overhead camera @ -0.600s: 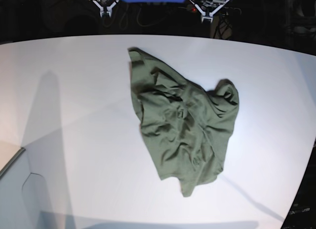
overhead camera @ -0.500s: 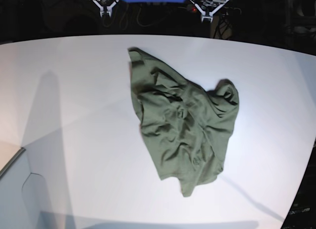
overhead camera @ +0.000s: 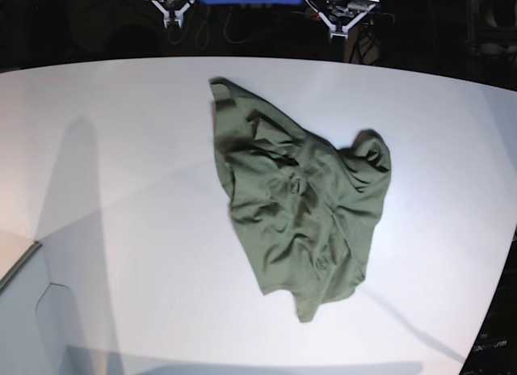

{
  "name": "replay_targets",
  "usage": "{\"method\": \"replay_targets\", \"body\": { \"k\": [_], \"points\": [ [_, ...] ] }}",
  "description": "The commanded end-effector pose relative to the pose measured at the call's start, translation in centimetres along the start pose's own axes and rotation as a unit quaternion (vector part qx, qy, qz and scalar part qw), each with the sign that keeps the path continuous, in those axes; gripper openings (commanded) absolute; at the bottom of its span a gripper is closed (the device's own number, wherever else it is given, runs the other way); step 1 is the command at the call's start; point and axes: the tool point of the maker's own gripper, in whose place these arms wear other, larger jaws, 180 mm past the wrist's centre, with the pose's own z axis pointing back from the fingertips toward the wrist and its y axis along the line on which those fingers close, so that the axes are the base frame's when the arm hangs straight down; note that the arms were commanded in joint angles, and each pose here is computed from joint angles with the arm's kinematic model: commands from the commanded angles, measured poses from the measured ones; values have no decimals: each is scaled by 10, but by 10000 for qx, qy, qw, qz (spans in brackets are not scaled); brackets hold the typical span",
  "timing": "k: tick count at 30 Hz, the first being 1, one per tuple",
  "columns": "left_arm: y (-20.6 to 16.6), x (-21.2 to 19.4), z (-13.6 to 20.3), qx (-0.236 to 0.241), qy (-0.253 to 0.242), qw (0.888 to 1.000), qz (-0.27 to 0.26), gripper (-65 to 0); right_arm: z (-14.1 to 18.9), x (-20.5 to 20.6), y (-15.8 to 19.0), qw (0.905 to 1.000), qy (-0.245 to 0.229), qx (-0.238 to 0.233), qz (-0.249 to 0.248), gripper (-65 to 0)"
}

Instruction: Layout the t-shirt on the table in an organized manner, then fold the t-shirt properly

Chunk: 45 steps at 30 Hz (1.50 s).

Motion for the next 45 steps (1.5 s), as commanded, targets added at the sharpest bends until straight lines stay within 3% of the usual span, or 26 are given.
{"method": "replay_targets", "body": {
  "k": [1,45],
  "points": [
    [1,-1,0,20,15,10000,-20,-646,0,-1,4,10000,19,81,-12,-650],
    [2,-4,0,27,39,10000,-28,-646,0,-2,4,10000,26,81,-12,-650]
  ]
}}
